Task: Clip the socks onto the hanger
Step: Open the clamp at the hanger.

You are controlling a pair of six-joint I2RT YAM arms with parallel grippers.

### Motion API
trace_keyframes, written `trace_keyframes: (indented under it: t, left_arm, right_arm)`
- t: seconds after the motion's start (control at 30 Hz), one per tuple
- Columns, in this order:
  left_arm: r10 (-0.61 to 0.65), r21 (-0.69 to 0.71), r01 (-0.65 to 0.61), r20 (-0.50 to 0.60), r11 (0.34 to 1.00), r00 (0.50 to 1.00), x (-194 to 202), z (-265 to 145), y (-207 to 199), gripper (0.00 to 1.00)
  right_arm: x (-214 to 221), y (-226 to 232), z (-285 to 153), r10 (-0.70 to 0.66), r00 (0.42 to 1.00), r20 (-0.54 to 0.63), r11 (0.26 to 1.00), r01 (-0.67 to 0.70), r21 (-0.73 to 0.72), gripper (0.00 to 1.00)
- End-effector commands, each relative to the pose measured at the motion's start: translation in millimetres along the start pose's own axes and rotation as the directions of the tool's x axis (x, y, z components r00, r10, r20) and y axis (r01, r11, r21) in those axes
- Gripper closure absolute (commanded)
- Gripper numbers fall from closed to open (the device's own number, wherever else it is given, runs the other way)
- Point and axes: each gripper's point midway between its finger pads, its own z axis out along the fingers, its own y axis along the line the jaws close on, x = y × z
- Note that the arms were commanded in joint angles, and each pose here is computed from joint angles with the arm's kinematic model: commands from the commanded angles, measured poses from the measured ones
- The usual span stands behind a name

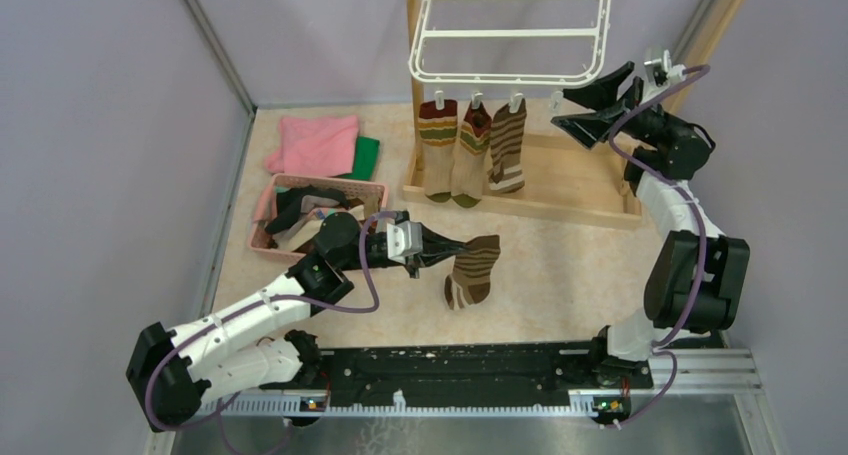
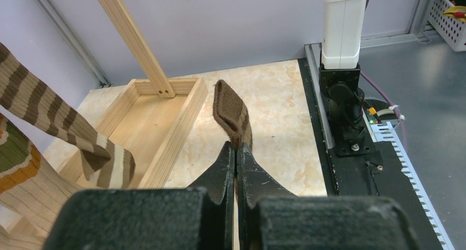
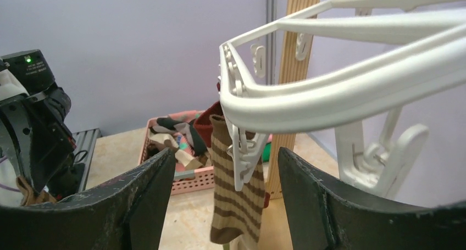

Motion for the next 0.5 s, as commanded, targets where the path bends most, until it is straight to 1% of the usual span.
trace_keyframes:
  t: [0.0,0.27,0.47]
  left_arm:
    - [0.06,0.004,-0.061,0.078,0.998,0.995,-30,-1,1,1.0]
    - [0.064,0.002,-0.064,0.079,0.998,0.995,-30,-2,1,1.0]
    - [0.064,0.0,-0.065,0.077,0.998,0.995,-30,-3,1,1.0]
  right_arm:
    - [-31,18,9,-0.27,0.959,0.081,0.959,0.276,-0.066,0.32]
    - [-32,11,18,-0.244,0.965,0.093,0.964,0.252,-0.088,0.33]
    - [-34,9,20,-0.233,0.967,0.098,0.966,0.242,-0.093,0.38]
